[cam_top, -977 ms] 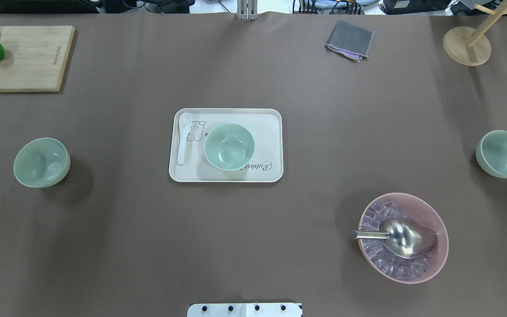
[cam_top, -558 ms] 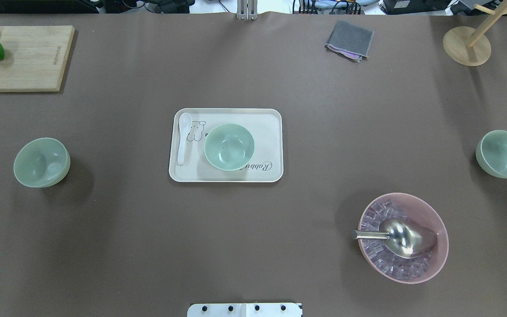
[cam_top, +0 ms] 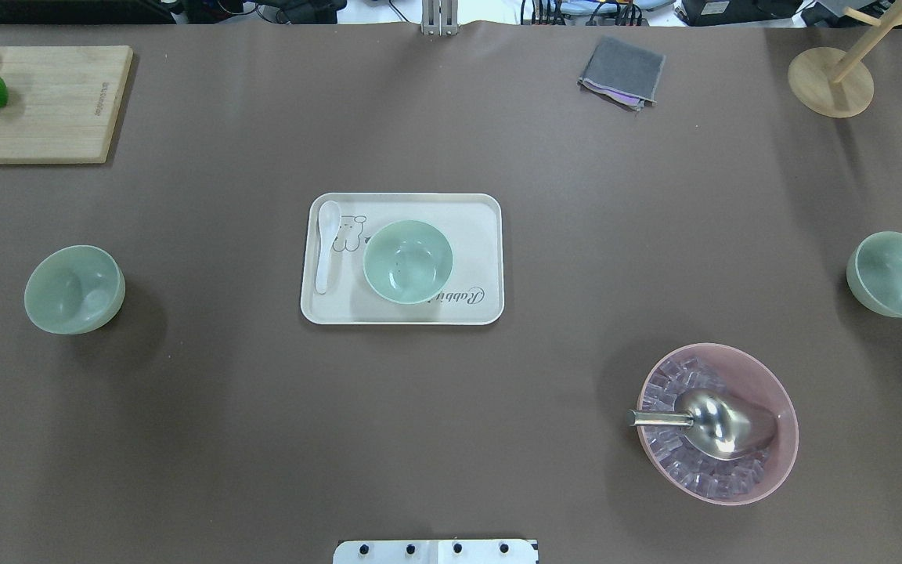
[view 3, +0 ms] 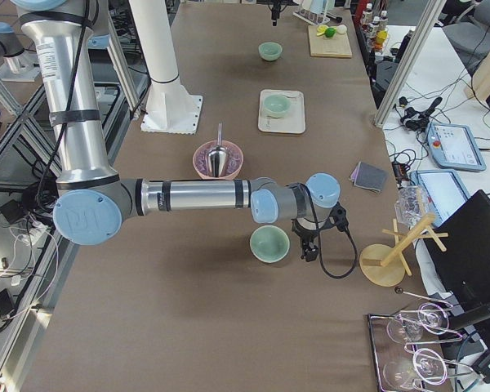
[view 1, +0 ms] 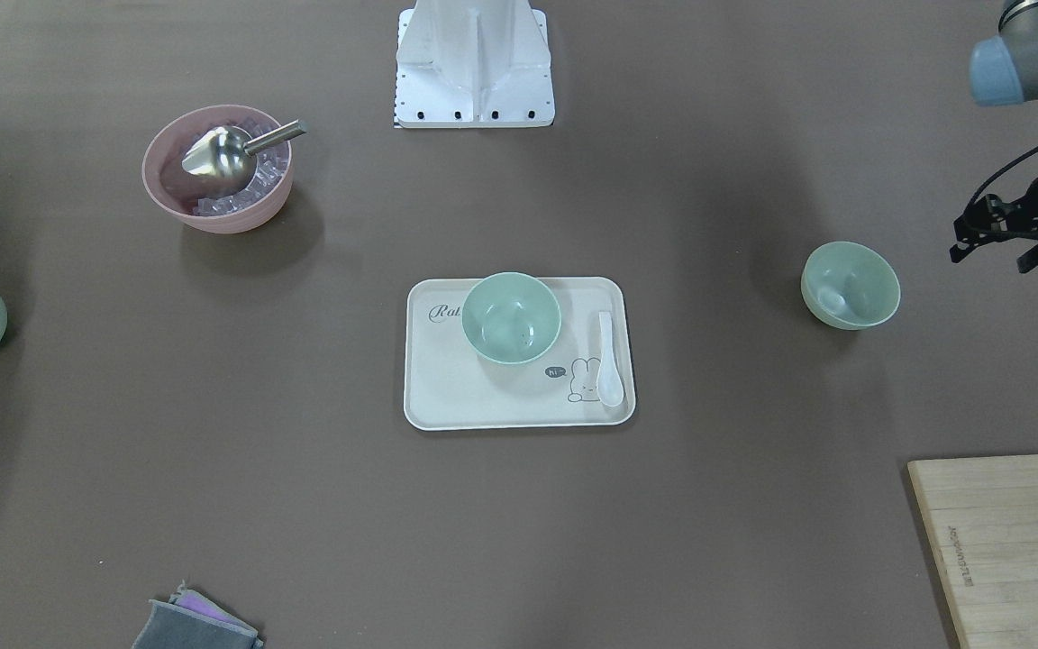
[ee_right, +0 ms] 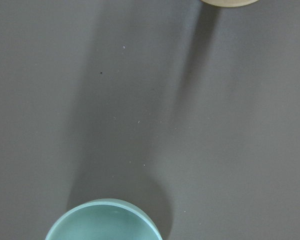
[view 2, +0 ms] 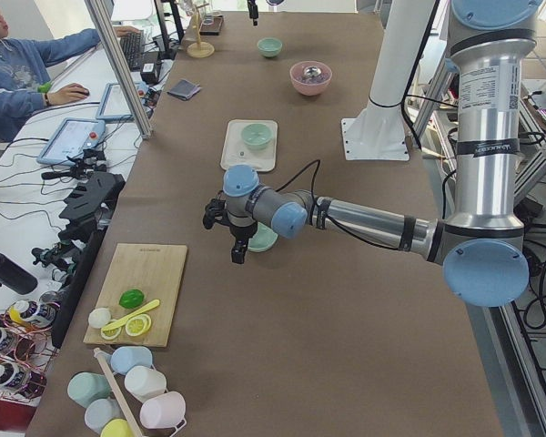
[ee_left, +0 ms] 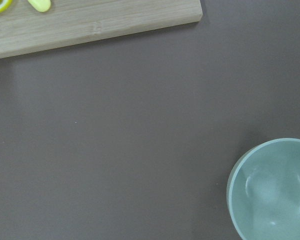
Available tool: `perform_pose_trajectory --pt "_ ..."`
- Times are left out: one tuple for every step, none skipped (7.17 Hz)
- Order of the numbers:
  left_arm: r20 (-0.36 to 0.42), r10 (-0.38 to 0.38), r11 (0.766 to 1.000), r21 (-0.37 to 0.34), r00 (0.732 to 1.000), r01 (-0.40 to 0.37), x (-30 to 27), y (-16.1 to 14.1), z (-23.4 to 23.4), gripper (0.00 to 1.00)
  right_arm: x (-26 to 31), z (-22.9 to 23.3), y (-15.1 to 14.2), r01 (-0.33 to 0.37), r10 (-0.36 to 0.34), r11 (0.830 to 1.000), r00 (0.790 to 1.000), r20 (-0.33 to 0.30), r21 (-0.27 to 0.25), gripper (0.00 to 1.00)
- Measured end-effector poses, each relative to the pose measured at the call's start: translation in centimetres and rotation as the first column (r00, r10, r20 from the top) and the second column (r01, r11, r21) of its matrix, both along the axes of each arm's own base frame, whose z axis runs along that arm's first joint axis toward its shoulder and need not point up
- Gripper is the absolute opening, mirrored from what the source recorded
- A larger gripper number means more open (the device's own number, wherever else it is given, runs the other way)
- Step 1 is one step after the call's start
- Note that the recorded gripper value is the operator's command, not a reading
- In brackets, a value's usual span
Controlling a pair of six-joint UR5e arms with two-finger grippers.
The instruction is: Stack green bowls together
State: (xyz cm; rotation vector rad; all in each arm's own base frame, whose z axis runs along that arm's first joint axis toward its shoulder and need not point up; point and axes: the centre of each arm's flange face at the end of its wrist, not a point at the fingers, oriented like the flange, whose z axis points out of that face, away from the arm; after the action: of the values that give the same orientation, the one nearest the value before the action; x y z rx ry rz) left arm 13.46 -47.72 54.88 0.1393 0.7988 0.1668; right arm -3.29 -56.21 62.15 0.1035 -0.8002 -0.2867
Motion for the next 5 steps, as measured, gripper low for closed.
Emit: perform_pose_trajectory --pt "-0.009 0.005 1.000 -0.008 1.000 -0.005 2.6 0.3 0.2 0.84 -0.3 0.4 0.1 0.006 -0.006 1.000 1.000 -0.001 -0.008 1.00" --pt "-0.019 0.017 1.000 -0.016 1.000 -0.017 4.6 0.6 1.5 0.68 -0.6 0.8 0.2 0.012 -0.012 1.000 1.000 -0.002 -0.014 1.00" --pt "-0.029 0.025 0.999 -0.023 0.999 -0.025 6.2 0.9 2.6 0.62 -0.8 1.0 0.3 0.015 -0.016 1.000 1.000 -0.003 -0.018 1.00" --pt "-0.038 0.027 0.999 -0.028 0.999 -0.028 7.1 1.1 3.2 0.40 -0.9 1.0 0.3 0.018 -0.018 1.000 1.000 -0.003 -0.019 1.00" --pt "-0.043 0.028 0.999 -0.032 0.999 -0.029 7.5 1.1 3.5 0.26 -1.0 1.1 0.3 0.019 -0.019 1.000 1.000 -0.004 -0.019 1.00"
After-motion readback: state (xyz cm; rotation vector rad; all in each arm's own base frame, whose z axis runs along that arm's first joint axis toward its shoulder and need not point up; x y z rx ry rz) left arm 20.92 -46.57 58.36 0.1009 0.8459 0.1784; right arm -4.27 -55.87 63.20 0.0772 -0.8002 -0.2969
